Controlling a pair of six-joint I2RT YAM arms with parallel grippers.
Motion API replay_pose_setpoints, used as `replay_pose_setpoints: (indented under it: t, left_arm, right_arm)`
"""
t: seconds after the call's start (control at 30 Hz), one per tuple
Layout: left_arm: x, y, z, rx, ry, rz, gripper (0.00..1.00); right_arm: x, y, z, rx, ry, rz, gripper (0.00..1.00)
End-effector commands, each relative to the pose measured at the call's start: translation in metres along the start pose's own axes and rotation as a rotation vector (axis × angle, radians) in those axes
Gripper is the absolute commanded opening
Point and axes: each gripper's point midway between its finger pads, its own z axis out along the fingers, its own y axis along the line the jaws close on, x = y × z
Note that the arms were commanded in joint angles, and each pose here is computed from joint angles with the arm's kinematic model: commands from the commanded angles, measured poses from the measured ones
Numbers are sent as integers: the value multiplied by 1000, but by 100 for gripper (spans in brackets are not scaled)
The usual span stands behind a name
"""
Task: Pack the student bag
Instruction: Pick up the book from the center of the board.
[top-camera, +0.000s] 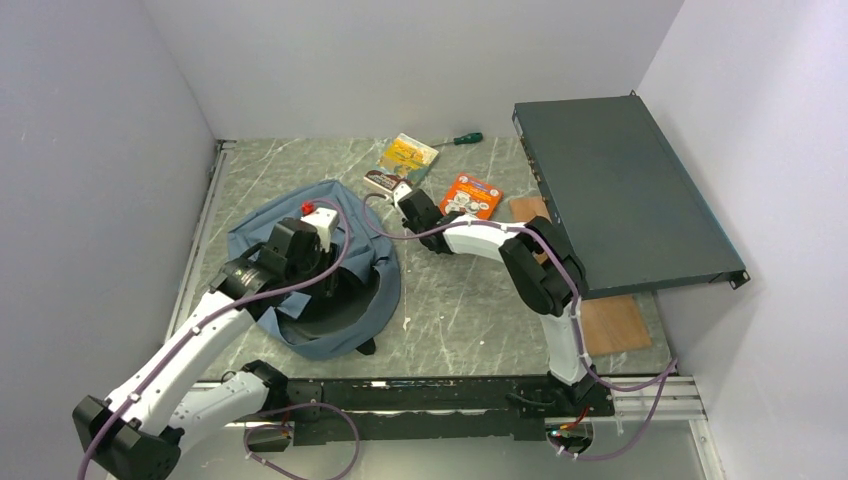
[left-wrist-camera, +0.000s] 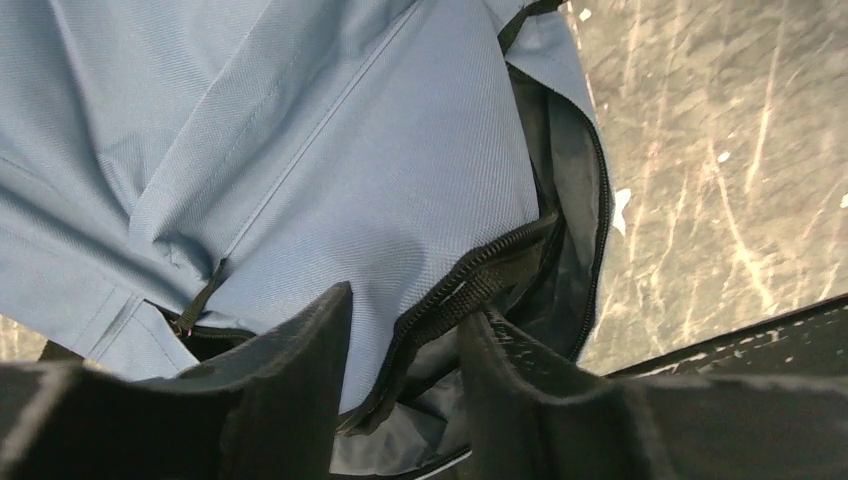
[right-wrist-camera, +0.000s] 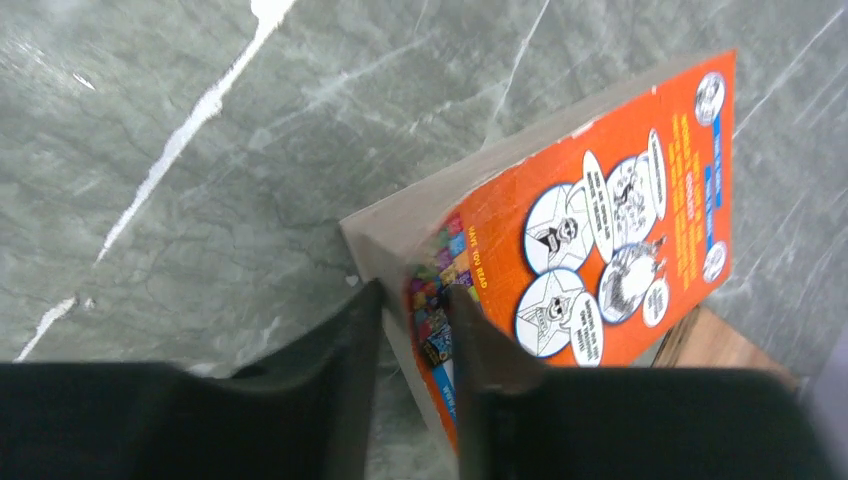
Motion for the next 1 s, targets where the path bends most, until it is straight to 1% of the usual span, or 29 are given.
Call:
replay_pose_setpoints:
  t: [0.0, 0.03, 0.07, 0.1, 0.17, 0.23, 0.3, 0.47, 0.5, 0.57, 0.63, 0.77, 0.8, 0.87, 0.97]
  left_arm:
    - [-21, 3, -15, -5, -118, 9, 56]
    - [-24, 6, -18, -19, -130, 7, 68]
    - [-27, 8, -22, -30, -145, 1, 75]
    - [-31, 8, -26, -31, -166, -6, 79]
    - [-42, 6, -36, -15, -214, -23, 89]
    - [-53, 4, -45, -2, -261, -58, 92]
    - [-65, 4, -53, 0, -297, -111, 93]
    - [-90, 14, -72, -19, -397, -324, 94]
    - [-96, 12, -73, 7, -419, -365, 95]
    - [-105, -5, -71, 127, -434, -418, 96]
    - [-112, -22, -62, 240, -406, -479, 95]
    - [-118, -49, -27, 418, -221, -658, 94]
    - [-121, -58, -19, 471, -175, -682, 92]
    - [-130, -74, -6, 567, -105, -682, 90]
    - [-132, -95, 19, 666, 22, -704, 86]
  right_arm:
    - [6, 4, 6, -1, -24, 22, 20]
    - [8, 5, 5, -5, -26, 23, 14]
    - [7, 7, 2, -19, -38, 21, 9]
    - [8, 10, -1, -27, -50, 17, 2]
    - [8, 15, -8, -50, -72, 14, 0]
    - [5, 23, -19, -101, -101, 28, 0]
    - [4, 33, -32, -167, -135, 69, 0]
    - [-1, 61, -78, -372, -251, 215, 0]
    - [-2, 66, -89, -401, -273, 239, 0]
    - [-2, 73, -107, -450, -309, 278, 0]
    - [-5, 76, -126, -496, -355, 318, 0]
    - [-9, 71, -154, -527, -424, 369, 0]
    - [-12, 67, -163, -531, -453, 376, 0]
    - [-13, 63, -171, -531, -475, 382, 0]
    - [-13, 59, -179, -527, -503, 384, 0]
